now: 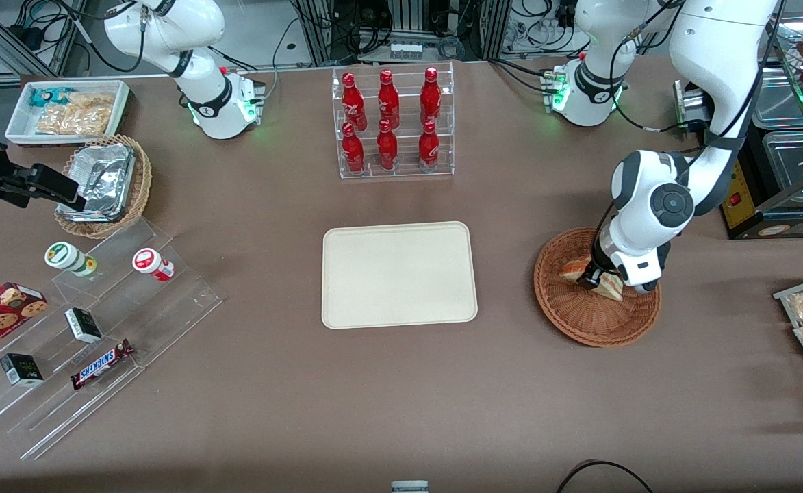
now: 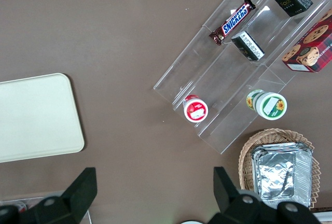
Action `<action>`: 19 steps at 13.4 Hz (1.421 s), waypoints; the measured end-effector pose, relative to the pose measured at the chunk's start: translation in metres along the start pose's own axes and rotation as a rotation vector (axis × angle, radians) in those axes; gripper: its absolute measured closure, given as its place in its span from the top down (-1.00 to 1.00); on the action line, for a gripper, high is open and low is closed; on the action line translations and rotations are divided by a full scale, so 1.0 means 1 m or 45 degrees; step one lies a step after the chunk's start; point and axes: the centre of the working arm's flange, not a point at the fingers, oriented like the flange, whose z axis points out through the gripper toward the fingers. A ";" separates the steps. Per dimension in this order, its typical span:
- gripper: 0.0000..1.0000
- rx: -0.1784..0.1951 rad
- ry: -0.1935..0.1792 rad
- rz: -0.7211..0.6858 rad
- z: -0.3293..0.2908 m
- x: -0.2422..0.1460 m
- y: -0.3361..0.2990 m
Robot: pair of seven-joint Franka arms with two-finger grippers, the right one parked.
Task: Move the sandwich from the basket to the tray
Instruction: 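Lower the left gripper and close it on the wrapped sandwich, then lift the sandwich and carry it with the left gripper over the cream tray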
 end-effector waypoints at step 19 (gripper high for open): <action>-0.69 0.112 0.026 0.800 -0.137 -0.340 0.151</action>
